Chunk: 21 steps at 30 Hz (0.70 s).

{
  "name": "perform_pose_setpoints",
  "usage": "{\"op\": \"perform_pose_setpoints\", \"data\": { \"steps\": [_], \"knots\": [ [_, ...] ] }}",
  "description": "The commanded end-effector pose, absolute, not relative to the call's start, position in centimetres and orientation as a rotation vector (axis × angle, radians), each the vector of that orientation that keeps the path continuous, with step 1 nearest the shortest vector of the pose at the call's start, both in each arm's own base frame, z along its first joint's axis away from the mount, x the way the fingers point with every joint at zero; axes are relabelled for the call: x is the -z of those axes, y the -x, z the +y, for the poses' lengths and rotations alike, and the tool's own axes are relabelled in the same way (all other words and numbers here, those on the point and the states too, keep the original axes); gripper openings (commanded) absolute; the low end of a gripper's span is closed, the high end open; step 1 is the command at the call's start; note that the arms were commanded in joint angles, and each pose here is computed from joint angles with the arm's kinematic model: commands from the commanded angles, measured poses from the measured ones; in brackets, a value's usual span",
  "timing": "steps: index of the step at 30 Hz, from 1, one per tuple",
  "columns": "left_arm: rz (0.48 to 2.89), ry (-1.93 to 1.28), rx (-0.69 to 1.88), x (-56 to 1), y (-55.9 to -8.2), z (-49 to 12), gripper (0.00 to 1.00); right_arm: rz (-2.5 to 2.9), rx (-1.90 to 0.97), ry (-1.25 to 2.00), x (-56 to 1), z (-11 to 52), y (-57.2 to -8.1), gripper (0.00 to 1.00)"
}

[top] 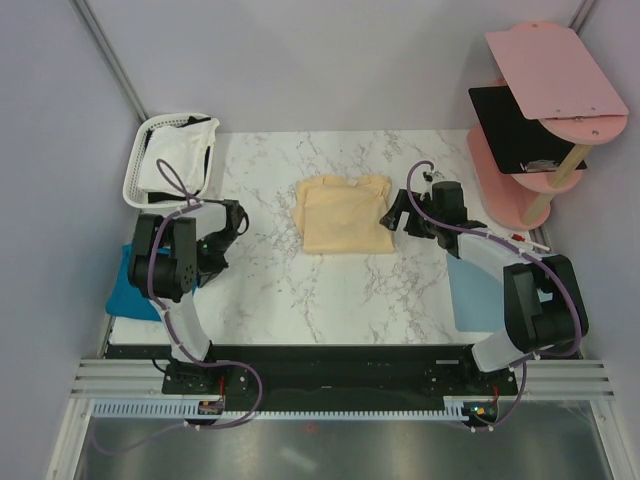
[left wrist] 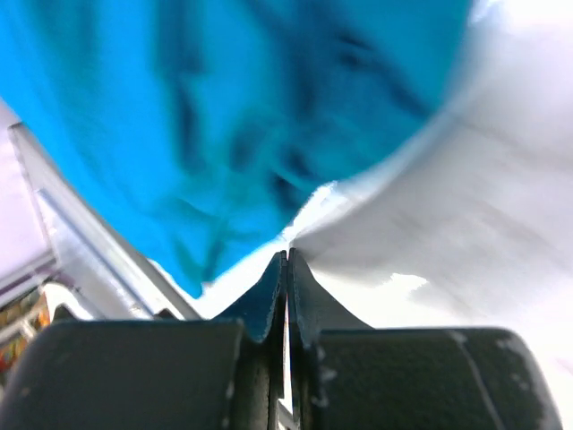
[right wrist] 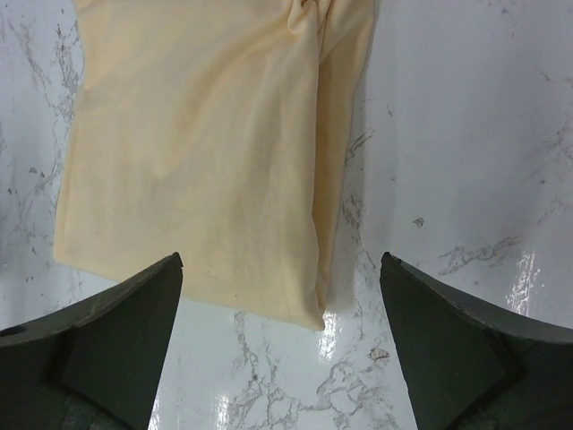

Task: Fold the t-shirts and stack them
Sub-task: Fold the tshirt

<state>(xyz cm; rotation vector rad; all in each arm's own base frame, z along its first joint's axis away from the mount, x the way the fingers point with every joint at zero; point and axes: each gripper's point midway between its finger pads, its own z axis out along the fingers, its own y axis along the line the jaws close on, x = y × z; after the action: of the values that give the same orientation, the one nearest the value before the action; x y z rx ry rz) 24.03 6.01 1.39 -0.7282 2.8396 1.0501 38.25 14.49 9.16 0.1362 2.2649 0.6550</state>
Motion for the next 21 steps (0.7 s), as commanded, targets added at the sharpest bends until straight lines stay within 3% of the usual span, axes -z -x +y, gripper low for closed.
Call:
{"op": "perform_pose_setpoints", "data": {
  "steps": [1,8,13,14,16,17,18,20,21],
  "knots": [
    [2.799,0.617,-0.767,-1.8,-27.9,1.2,0.02,2.266,-0.659,-0.124,-8.7,14.4,-38.3,0.98],
    [2.784,0.469,-0.534,-3.4,-31.7,-5.7,0.02,2.276,-0.652,-0.134,-8.3,14.3,-38.2,0.98],
    [2.8,0.407,-0.5,-3.4,-33.9,-9.1,0.03,2.278,-0.647,-0.132,-8.4,14.2,-38.1,0.98],
    [2.818,0.401,-0.53,-3.4,-33.5,-8.9,0.15,2.278,-0.645,-0.132,-8.5,14.1,-38.0,0.98],
    [2.788,0.403,-0.633,-3.5,-33.6,-7.6,0.25,2.28,-0.636,-0.132,-8.4,13.9,-38.0,0.98],
    [2.789,0.399,-0.7,-3.6,-33.0,-6.7,0.57,2.282,-0.639,-0.13,-8.4,14.0,-38.0,0.98],
    [2.763,0.408,-0.758,-3.8,-32.9,-5.7,0.69,2.285,-0.642,-0.129,-8.3,14.0,-37.9,0.98],
    [2.762,0.466,-0.794,-3.6,-32.1,-4.0,0.89,2.29,-0.649,-0.127,-8.0,14.1,-37.9,0.98],
    [2.758,0.485,-0.802,-3.5,-31.9,-3.4,0.89,2.294,-0.65,-0.131,-7.9,14.1,-37.9,0.98]
  ]
}}
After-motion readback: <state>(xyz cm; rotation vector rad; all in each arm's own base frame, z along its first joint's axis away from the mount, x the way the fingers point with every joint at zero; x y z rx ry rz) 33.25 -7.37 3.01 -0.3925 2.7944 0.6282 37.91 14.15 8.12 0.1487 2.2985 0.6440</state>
